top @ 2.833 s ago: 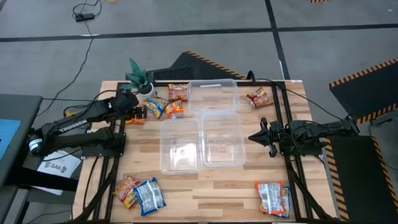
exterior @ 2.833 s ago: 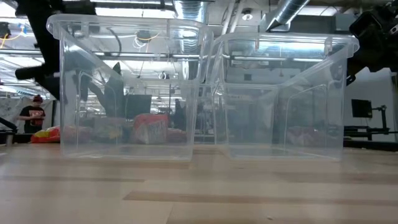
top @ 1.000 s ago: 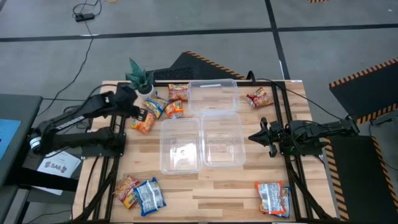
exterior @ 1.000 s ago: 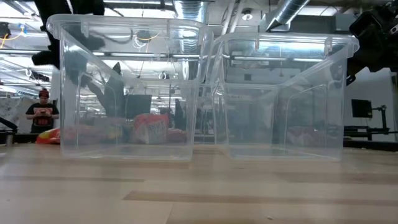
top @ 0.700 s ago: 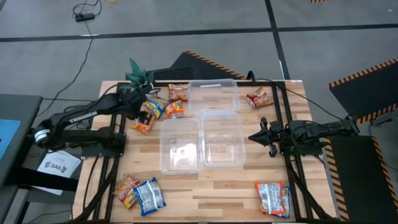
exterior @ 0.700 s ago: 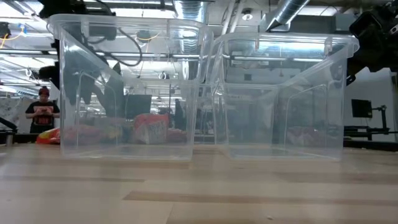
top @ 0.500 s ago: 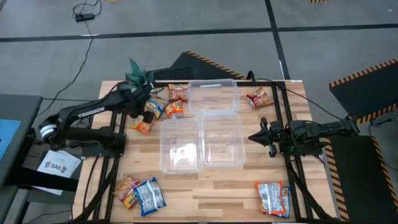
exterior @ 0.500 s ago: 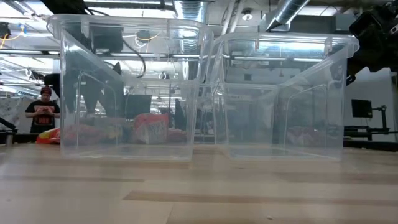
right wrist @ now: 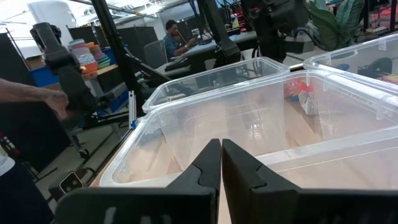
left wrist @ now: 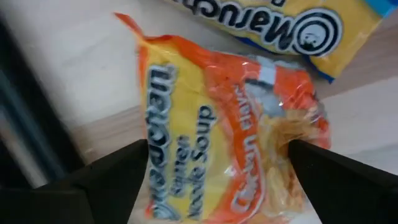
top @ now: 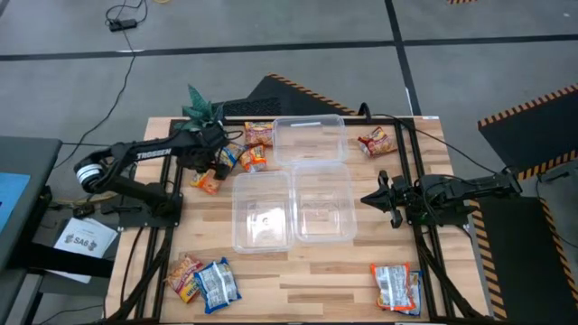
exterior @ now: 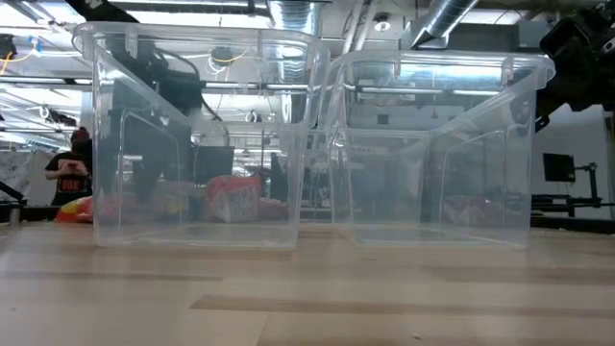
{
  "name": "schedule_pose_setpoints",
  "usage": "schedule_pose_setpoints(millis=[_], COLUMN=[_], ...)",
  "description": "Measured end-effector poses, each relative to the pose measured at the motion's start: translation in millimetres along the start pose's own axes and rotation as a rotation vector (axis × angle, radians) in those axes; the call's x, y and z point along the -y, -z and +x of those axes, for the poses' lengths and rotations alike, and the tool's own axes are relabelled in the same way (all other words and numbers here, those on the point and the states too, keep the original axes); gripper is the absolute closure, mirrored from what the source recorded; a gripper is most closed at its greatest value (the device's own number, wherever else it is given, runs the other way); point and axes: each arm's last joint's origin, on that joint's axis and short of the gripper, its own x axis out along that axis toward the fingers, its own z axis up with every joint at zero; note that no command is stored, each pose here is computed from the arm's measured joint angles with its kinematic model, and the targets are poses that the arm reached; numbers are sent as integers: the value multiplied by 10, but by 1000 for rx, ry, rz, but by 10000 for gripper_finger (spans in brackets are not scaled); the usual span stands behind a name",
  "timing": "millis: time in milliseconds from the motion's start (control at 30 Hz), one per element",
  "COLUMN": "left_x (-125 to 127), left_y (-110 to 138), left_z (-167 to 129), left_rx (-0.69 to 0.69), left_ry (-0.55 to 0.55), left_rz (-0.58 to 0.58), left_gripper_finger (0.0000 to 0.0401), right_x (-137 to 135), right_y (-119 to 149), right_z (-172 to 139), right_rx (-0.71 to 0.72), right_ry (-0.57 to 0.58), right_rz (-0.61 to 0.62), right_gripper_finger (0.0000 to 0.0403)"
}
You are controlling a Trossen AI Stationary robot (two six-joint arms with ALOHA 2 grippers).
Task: Sort Maruchan noodles
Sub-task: Put the top left orange noodle pack into the top transparent bin
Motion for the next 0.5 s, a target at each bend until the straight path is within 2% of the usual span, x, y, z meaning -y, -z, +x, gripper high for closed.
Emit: schedule_pose_setpoints(millis=[100, 200, 267, 400, 433, 500], left_x=[5, 25, 32, 28, 21, -6], left_y=[23, 43, 54, 82, 88, 109], left_z=[96, 123, 99, 11, -16, -86], left_rx=[-21, -22, 2, 57, 73, 95], left_ry=[-19, -28, -36, -32, -26, -10], left_rz=[-11, 0, -4, -10, -17, -23], left_gripper_finger=[30, 75, 137, 324, 359, 377], right_x=[0, 0, 0, 0, 0, 0], right_y=[0, 0, 0, 0, 0, -1], right_z=[0, 0, 0, 0, 0, 0], right_rx=[0, 0, 0, 0, 0, 0], right_ry=[0, 0, 0, 0, 0, 0], right_rz=[0, 0, 0, 0, 0, 0], right_gripper_finger=[365, 365, 365, 365, 365, 365])
